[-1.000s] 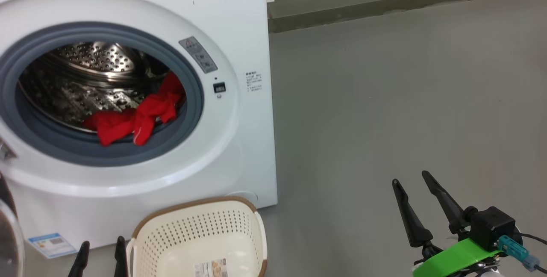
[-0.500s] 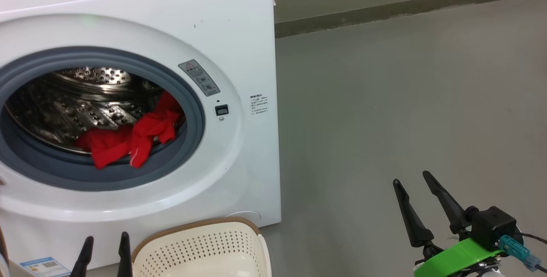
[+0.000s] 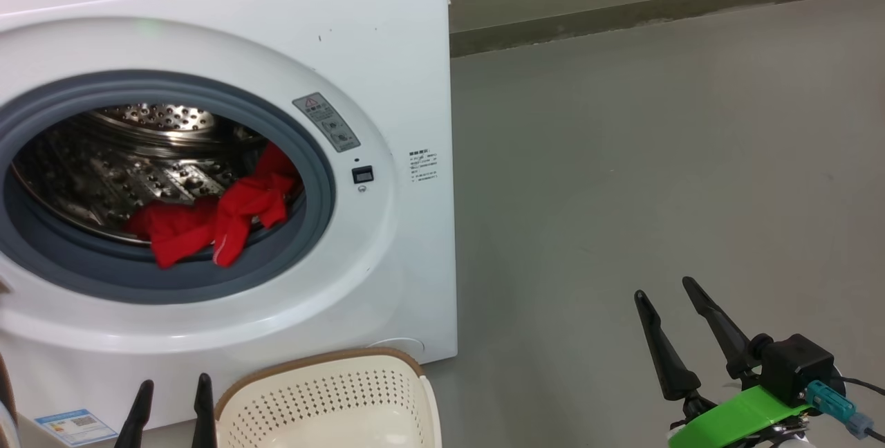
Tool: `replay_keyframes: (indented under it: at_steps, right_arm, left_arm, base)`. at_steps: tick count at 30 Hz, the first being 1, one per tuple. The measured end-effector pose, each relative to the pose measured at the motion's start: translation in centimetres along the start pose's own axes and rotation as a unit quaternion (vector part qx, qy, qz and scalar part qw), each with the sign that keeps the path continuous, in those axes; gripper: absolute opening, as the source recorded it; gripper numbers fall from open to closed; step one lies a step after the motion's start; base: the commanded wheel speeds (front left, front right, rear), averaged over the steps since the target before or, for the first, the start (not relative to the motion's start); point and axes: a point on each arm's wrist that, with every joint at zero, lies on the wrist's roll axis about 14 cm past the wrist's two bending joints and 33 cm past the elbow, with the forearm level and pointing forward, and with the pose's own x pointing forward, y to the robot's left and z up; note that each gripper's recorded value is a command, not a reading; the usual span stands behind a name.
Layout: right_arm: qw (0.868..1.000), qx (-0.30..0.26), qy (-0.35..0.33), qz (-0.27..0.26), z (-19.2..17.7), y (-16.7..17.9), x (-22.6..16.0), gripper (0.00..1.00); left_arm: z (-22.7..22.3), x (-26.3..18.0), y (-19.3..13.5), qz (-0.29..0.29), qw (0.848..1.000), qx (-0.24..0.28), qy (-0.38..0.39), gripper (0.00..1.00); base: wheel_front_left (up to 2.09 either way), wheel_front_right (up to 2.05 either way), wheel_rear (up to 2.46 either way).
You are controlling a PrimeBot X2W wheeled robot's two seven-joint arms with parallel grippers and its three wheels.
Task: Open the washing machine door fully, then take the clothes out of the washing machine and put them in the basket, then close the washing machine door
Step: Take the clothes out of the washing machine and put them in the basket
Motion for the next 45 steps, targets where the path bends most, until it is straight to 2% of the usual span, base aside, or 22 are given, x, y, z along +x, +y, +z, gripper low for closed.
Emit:
replay_keyframes:
  at_steps: [11,22,32,39,45]
  right_arm:
    - [1.000,0.001,0.013,0.008,-0.8,0.4,0.6,1.00]
    - [0.999,0.004,0.037,0.013,-2.5,0.7,1.8,1.00]
    - [0.999,0.008,0.044,0.018,-3.4,0.6,4.8,1.00]
    - [0.998,0.007,0.050,0.024,-4.3,0.6,7.0,1.00]
    - [0.998,0.006,0.063,0.026,-5.8,0.4,8.6,1.00]
  left_arm:
    - [-0.6,-0.2,0.6,0.016,1.000,0.001,0.009,1.00]
    - [-0.3,2.8,0.7,0.036,0.999,-0.009,0.002,1.00]
    - [0.4,8.8,0.5,0.034,0.999,-0.014,-0.003,1.00]
    - [0.4,12.6,1.8,0.052,0.999,-0.007,-0.005,1.00]
    - [-1.9,15.6,2.5,0.057,0.998,0.000,0.023,1.00]
  base:
    - [0.00,0.00,0.00]
    - [0.00,0.00,0.00]
    - [0.00,0.00,0.00]
    - [0.00,0.00,0.00]
    - [0.00,0.00,0.00]
